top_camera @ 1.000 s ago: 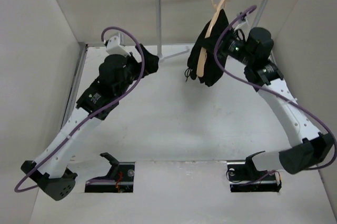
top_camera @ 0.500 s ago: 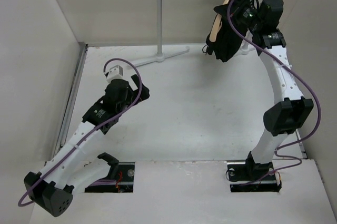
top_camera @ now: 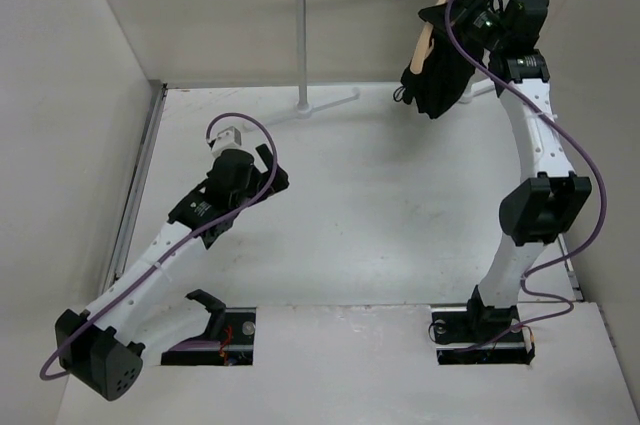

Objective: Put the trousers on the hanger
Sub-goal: Place the hanger at the clothesline.

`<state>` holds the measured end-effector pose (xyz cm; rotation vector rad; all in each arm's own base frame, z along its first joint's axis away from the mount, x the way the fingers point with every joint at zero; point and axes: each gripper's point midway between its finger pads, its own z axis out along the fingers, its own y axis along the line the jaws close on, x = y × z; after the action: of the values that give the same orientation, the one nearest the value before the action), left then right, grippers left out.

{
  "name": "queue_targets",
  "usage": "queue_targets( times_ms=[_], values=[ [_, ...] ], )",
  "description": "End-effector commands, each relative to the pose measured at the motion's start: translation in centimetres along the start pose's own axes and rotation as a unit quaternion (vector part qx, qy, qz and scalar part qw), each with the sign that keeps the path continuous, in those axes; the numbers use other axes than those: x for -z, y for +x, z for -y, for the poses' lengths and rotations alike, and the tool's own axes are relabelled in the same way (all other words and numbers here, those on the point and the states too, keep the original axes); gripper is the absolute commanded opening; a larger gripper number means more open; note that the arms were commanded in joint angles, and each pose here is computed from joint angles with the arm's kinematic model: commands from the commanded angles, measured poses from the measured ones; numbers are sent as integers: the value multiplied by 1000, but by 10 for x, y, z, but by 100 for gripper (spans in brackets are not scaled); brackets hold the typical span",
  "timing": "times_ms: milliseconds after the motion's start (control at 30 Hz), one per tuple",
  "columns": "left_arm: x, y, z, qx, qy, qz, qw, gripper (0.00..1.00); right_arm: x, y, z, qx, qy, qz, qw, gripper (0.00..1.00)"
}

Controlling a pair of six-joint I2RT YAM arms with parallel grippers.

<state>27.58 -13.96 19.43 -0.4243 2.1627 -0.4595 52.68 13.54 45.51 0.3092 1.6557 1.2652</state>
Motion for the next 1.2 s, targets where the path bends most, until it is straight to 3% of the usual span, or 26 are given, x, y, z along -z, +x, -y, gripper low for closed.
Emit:
queue_targets(
  times_ms=[0, 467, 567, 733, 867, 1000, 1167],
  values=[
    [0, -12, 11, 14, 17, 19, 1000, 100, 5, -29, -35, 62, -60, 40, 995, 4],
    [-3, -4, 1, 34, 4, 14, 999, 100, 2, -25, 24, 26, -11, 46, 999, 9],
    [-4, -1, -2, 40, -1, 11, 999, 100, 3, -22, 31, 21, -2, 47, 999, 20],
    [-5, 0, -3, 47, 0, 10, 999, 100, 7, -22, 33, 23, 7, 56, 998, 48],
    [-6, 0, -5, 49, -4, 10, 999, 100, 13, -24, 26, 32, 9, 62, 998, 77],
    [-6, -9, -7, 55, -8, 17, 998, 100, 23, -24, 20, 43, 17, 74, 996, 100],
    [-8, -24, -8, 63, -12, 19, 998, 100, 47, -28, 13, 55, 33, 99, 993, 100]
  ],
)
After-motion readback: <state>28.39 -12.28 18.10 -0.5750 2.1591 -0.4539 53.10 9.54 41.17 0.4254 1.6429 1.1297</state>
